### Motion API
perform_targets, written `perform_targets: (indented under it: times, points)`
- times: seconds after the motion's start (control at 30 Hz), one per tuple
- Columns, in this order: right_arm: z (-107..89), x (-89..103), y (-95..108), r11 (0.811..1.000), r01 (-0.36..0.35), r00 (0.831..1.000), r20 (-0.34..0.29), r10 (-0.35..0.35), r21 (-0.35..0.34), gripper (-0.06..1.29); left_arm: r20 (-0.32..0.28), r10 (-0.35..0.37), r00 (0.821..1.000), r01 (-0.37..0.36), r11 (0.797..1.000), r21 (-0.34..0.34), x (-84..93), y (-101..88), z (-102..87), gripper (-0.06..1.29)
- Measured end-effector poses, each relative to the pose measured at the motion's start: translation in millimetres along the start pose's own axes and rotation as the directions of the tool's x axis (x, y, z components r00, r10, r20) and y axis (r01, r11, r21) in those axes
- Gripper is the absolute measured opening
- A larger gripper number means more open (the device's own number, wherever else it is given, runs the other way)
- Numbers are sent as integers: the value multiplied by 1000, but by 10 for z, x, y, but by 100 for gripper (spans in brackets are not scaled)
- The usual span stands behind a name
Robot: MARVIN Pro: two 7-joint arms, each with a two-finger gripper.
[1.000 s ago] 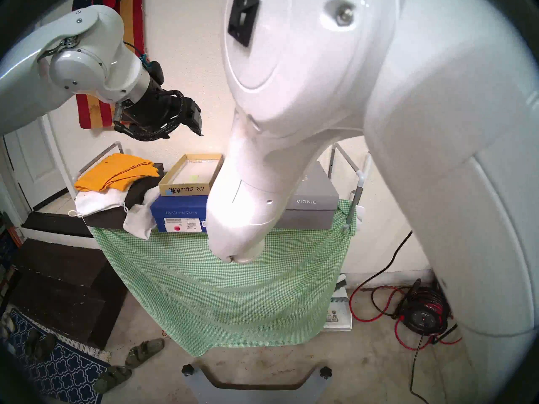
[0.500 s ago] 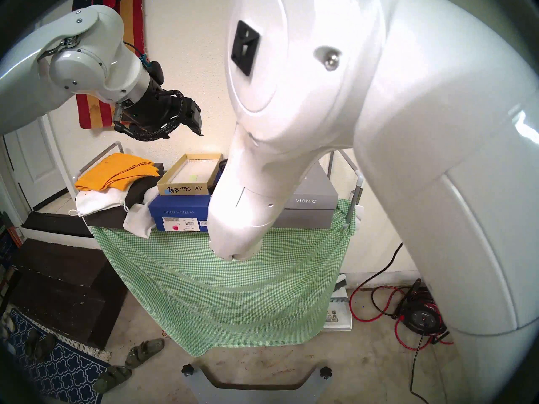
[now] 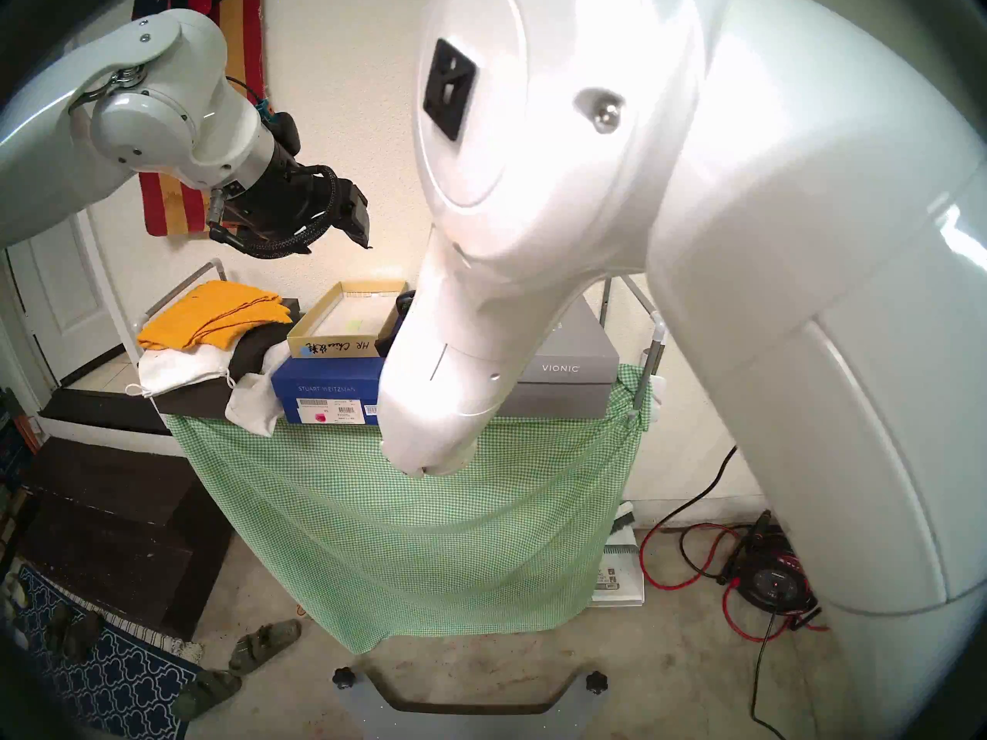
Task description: Take shoe out of the box
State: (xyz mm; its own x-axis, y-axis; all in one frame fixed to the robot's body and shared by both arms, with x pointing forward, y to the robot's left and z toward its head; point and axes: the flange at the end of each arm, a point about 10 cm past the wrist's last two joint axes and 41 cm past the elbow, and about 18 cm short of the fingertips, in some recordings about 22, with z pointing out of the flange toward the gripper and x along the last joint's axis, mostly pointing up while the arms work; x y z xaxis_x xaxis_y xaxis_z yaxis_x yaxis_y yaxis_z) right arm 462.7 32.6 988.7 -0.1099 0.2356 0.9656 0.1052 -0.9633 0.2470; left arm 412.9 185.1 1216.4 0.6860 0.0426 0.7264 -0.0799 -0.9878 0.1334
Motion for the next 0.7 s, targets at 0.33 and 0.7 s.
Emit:
perform_targets:
  times: [0.33,0.7]
  points:
    - [3,30,40,1000,-9,1000,8,10,-27,1,0,0,1000,0,1000,0,0,0,0,121]
    - [-24,57,100,996,-31,999,33,34,-80,0,0,0,1000,0,1000,0,0,0,0,121]
